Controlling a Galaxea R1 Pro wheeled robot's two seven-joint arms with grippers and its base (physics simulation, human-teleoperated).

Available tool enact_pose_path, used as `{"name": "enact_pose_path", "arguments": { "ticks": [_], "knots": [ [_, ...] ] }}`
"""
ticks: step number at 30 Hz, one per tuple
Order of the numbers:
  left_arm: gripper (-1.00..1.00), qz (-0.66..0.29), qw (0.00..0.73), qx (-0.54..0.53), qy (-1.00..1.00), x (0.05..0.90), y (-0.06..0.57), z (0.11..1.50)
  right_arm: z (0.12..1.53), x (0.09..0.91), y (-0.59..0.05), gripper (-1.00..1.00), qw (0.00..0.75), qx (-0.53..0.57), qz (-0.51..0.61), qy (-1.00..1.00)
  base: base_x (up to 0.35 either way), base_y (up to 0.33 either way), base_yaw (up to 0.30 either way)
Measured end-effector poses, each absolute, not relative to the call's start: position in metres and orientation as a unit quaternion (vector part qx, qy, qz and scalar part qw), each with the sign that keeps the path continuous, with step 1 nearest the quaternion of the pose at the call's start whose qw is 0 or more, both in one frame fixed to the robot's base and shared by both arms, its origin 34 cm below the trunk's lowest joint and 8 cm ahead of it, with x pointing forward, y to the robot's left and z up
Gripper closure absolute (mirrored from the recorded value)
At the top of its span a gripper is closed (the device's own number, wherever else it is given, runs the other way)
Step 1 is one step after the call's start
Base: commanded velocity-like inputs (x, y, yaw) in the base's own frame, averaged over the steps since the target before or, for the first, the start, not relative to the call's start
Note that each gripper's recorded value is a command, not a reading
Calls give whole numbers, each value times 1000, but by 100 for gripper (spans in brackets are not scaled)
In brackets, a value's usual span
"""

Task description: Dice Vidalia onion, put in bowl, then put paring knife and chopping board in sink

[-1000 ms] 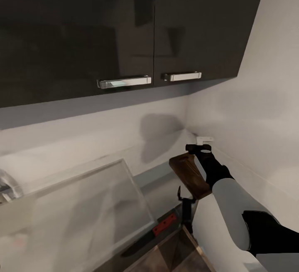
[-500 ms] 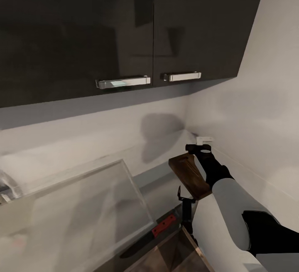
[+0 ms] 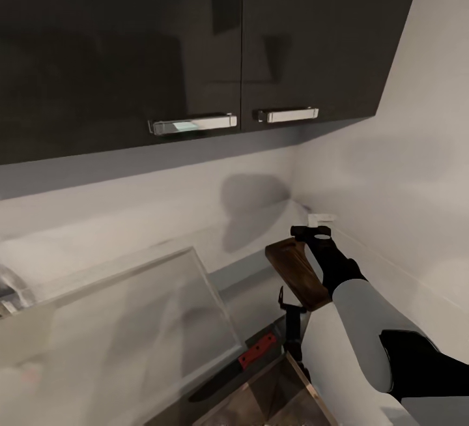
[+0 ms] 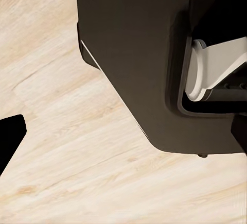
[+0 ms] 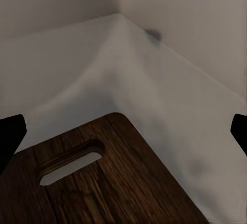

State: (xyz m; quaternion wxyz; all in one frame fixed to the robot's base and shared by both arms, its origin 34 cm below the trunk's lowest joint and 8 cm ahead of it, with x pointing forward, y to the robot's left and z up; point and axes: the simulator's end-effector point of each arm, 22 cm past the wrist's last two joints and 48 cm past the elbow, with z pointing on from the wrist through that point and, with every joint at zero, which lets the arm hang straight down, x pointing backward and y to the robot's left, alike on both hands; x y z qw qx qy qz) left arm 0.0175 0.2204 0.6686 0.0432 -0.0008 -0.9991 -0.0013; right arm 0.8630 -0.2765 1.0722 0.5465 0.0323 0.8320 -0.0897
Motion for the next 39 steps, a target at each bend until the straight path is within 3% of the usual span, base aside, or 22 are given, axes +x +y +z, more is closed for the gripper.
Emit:
{"name": "enact_pose_path", "arguments": {
  "ticks": [39],
  "knots": [
    [-100,-2,111,-3,-994,-37,222,677,1091,884,-277,-100,581,40,-86,808,0,0,0]
  ]
}}
